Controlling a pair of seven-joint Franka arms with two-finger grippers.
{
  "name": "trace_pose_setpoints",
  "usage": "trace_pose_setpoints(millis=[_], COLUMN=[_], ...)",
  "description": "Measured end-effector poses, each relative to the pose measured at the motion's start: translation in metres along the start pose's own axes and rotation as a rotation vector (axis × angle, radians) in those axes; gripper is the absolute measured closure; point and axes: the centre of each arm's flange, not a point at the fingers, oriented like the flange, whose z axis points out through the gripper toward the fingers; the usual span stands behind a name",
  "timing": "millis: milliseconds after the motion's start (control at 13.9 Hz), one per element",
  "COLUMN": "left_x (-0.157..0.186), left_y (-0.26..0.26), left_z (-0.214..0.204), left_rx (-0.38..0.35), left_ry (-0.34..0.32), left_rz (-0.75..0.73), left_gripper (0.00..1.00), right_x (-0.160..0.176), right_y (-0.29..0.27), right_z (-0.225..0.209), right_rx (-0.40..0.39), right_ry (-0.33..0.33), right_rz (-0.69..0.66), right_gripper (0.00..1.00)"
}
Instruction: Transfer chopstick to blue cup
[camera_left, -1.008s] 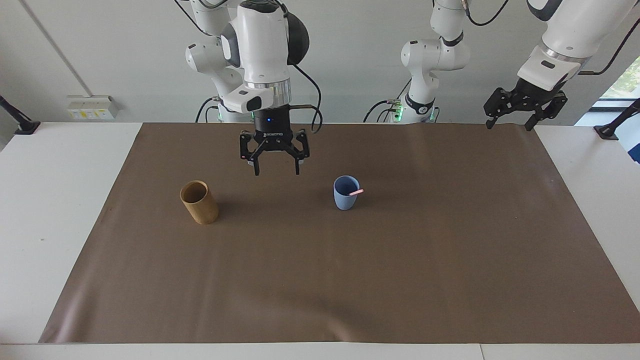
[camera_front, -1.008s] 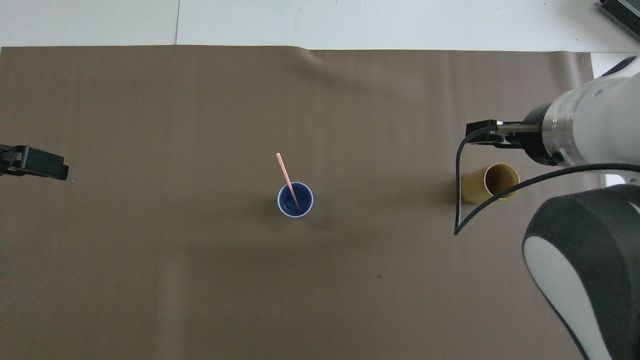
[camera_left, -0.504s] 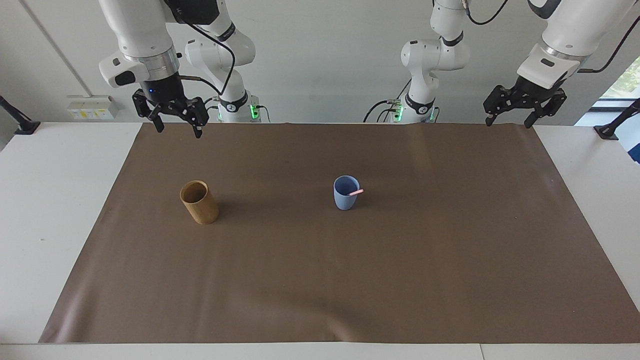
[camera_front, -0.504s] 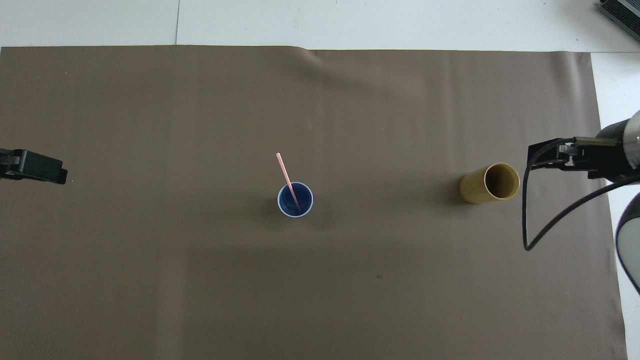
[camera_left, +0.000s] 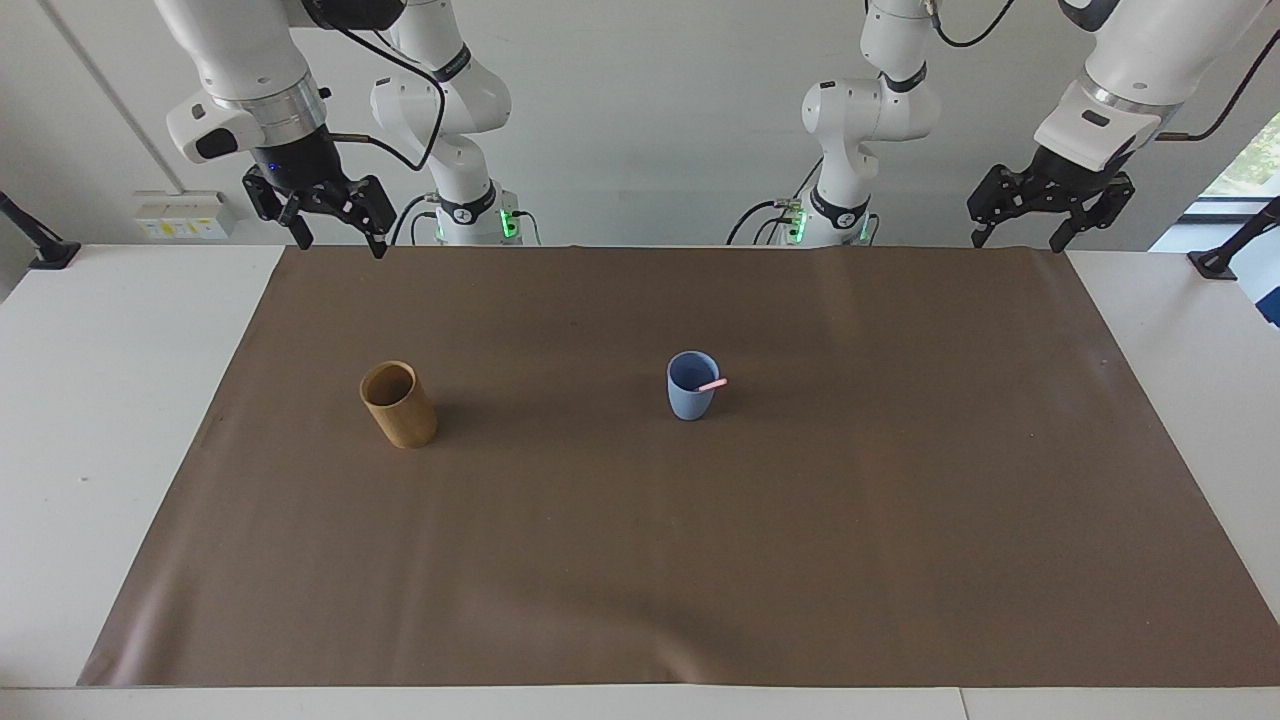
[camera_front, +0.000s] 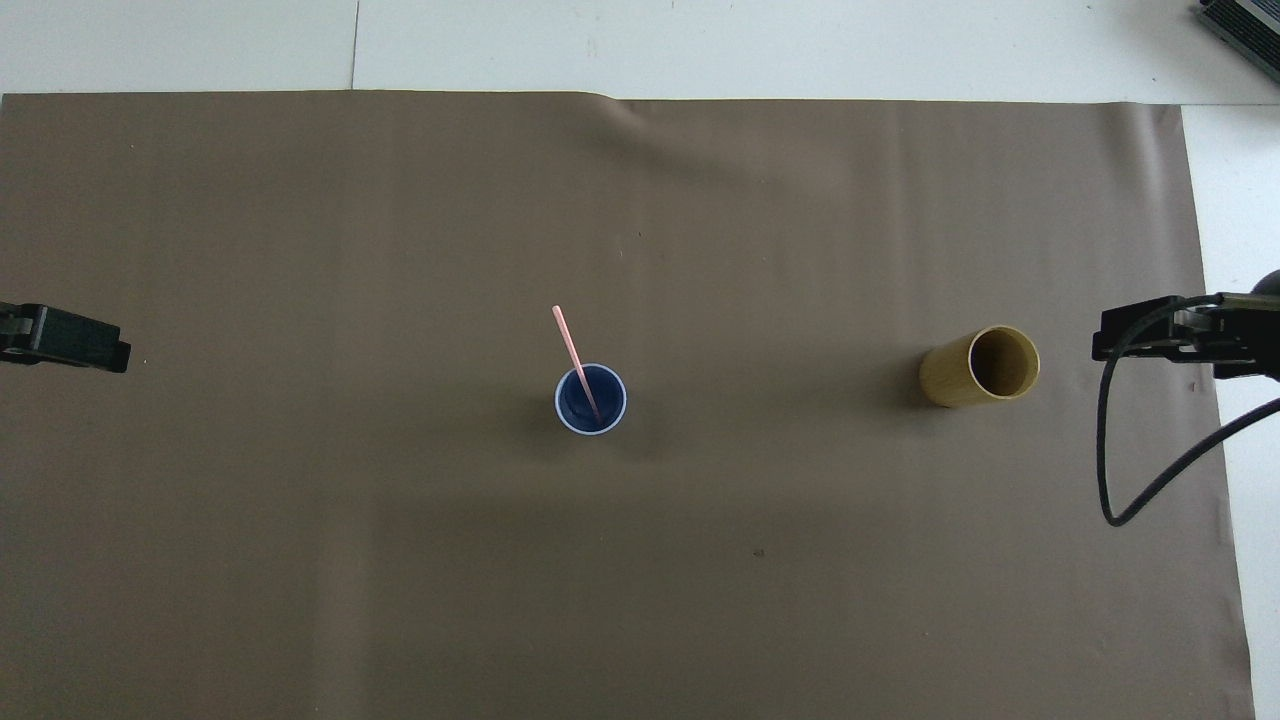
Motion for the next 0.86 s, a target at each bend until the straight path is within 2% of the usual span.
trace_pose_setpoints(millis=[216, 864], left_x=[0.000, -0.003], left_y=[0.000, 0.000], left_z=[0.000, 0.000], left_rx=[0.000, -0.001], left_ry=[0.000, -0.008], left_rz=[0.000, 0.000], left_gripper=[0.00, 0.00], right_x=[0.000, 0.001], right_y=[0.004, 0.013], right_z=[-0.002, -0.001], right_rx=[-0.009, -0.012], right_ry=[-0.002, -0.007], right_rz=[-0.035, -0.028], right_gripper=[0.00, 0.00])
